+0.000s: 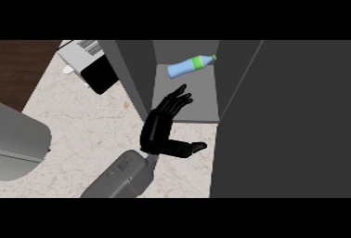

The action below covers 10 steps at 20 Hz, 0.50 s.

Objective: Pick up the bottled water, place it into the cabinet and close the cabinet

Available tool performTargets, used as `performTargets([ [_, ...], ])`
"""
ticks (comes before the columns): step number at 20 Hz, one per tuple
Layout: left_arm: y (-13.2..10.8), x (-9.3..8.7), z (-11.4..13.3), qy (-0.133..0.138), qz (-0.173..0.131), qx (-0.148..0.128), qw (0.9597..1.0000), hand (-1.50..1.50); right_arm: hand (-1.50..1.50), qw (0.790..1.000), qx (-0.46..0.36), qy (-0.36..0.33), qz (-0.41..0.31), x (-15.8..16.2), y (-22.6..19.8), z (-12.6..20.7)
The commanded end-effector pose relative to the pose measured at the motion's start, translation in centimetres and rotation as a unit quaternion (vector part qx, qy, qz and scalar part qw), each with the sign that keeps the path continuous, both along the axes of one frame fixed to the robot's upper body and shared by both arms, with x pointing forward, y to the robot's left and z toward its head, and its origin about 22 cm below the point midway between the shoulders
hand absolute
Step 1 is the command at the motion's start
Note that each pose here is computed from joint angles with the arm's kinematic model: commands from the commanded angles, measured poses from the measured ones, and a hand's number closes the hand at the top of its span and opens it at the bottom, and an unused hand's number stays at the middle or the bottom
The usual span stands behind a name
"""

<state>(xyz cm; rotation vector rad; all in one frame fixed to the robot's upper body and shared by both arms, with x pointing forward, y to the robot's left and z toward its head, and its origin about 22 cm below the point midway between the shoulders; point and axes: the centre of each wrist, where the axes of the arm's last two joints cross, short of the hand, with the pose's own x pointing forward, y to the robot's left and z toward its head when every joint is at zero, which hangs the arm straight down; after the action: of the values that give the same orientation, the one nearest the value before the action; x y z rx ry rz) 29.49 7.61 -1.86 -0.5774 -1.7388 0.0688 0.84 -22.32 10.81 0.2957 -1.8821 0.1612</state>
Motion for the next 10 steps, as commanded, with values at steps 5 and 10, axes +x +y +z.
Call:
performTargets([
  [5, 6.4, -8.5, -1.1, 0.015, 0.047, -0.004, 0.9988, -1.5, -1.5, 0.998, -0.044, -0.031, 0.011, 0.1, 0.1, 2.6],
  [10, 10.6, -11.8, -2.2, 0.017, 0.032, -0.014, 0.9993, -1.5, 1.5, 0.981, -0.105, -0.023, 0.158, 0.6, -0.3, 3.5],
])
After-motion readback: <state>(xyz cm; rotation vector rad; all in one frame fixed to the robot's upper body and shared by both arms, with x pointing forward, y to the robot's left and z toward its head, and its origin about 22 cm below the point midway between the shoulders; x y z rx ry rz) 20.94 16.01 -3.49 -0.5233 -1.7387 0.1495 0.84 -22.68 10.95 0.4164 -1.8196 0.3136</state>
